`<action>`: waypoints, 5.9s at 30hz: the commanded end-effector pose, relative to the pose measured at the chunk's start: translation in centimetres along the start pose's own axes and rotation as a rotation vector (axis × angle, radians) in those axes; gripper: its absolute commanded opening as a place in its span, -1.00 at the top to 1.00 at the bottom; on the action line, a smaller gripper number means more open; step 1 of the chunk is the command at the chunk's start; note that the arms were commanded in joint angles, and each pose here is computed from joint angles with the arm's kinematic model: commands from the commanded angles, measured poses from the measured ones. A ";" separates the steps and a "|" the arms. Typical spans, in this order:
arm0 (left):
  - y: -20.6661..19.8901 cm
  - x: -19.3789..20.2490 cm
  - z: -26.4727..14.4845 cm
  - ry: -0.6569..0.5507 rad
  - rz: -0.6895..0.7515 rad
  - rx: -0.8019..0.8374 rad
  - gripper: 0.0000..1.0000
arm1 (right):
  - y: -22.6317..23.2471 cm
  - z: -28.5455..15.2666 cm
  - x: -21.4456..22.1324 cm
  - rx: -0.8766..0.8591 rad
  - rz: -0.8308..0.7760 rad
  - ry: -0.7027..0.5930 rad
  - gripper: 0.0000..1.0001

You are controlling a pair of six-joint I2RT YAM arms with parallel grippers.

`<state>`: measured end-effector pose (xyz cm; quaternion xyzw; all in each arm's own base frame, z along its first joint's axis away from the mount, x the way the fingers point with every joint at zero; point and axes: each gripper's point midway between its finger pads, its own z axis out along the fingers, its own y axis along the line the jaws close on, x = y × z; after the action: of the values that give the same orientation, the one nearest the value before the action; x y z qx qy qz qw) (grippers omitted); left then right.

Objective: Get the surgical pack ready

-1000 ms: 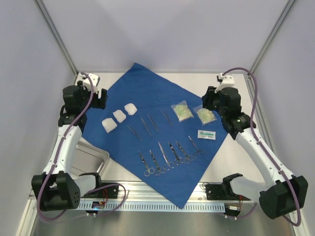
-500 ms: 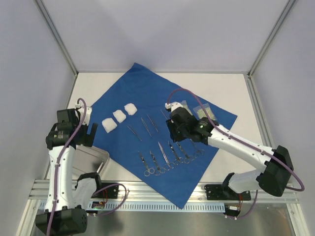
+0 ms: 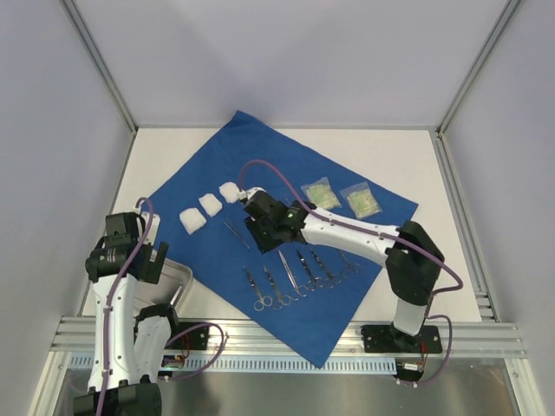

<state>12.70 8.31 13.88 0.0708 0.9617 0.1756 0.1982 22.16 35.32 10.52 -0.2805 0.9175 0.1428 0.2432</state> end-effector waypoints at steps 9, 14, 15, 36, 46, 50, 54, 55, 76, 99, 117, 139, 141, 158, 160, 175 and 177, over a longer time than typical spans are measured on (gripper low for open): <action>0.1 -1.2 0.0 -0.007 -0.071 0.016 -1.00 | 3.1 8.2 -5.4 -0.012 -0.133 0.038 0.18; -0.1 -2.0 -0.9 -0.024 -0.082 0.048 -1.00 | 3.2 10.6 -6.1 0.012 -0.151 0.048 0.16; -0.1 -2.1 -1.0 -0.025 -0.083 0.055 -1.00 | 3.2 10.9 -6.1 0.018 -0.151 0.051 0.15; -0.6 -3.5 -5.9 -0.144 -0.085 0.133 -1.00 | 6.8 8.7 -10.7 -0.057 -0.120 -0.098 0.99; -0.9 -5.6 -12.2 -0.364 -0.075 0.194 -1.00 | 20.2 5.9 -12.4 -0.353 -0.241 -0.253 0.99; -0.9 -5.5 -12.6 -0.377 -0.072 0.192 -1.00 | 24.3 6.9 -10.9 -0.397 -0.297 -0.273 0.99; -1.4 -5.6 -12.5 -0.380 -0.075 0.217 -1.00 | 25.6 8.4 -10.7 -0.351 -0.308 -0.330 0.99; -1.5 -5.6 -12.5 -0.377 -0.075 0.225 -1.00 | 25.6 8.8 -10.7 -0.335 -0.305 -0.334 0.99; -0.3 -6.2 -14.7 -0.442 -0.093 0.172 -1.00 | 25.3 14.7 -5.8 -0.217 -0.320 -0.257 0.99; 1.0 -7.5 -20.2 -0.629 -0.078 0.124 -1.00 | 25.1 15.3 -5.2 -0.188 -0.343 -0.259 0.80; 1.2 -7.2 -20.7 -0.640 -0.062 0.102 -1.00 | 27.6 6.8 -10.6 -0.321 -0.295 -0.404 0.37; 0.3 -4.7 -21.3 -0.671 -0.026 0.082 -1.00 | 2.9 5.8 -12.9 0.054 -0.026 -0.205 -0.22; 0.2 -4.5 -21.0 -0.665 -0.025 0.081 -1.00 | 0.4 6.7 -11.6 0.117 -0.032 -0.151 -0.32; -0.9 -3.1 -18.6 -0.600 -0.020 0.104 -1.00 | -4.3 12.4 -5.9 0.148 -0.016 0.089 -0.07; -0.9 -3.1 -18.7 -0.600 -0.022 0.104 -1.00 | -4.7 13.0 -5.2 0.164 -0.017 0.107 -0.05; -1.4 -3.5 -19.0 -0.617 -0.020 0.141 -1.00 | -2.1 8.4 -9.4 0.121 -0.054 -0.025 0.99; -1.5 -3.5 -19.1 -0.623 -0.022 0.146 -1.00 | 0.7 6.9 -11.1 0.070 -0.083 -0.093 0.99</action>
<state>10.11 1.08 33.20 0.1242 0.8364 0.1006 0.5243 32.77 39.78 2.88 -0.2808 0.9309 0.0609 0.2254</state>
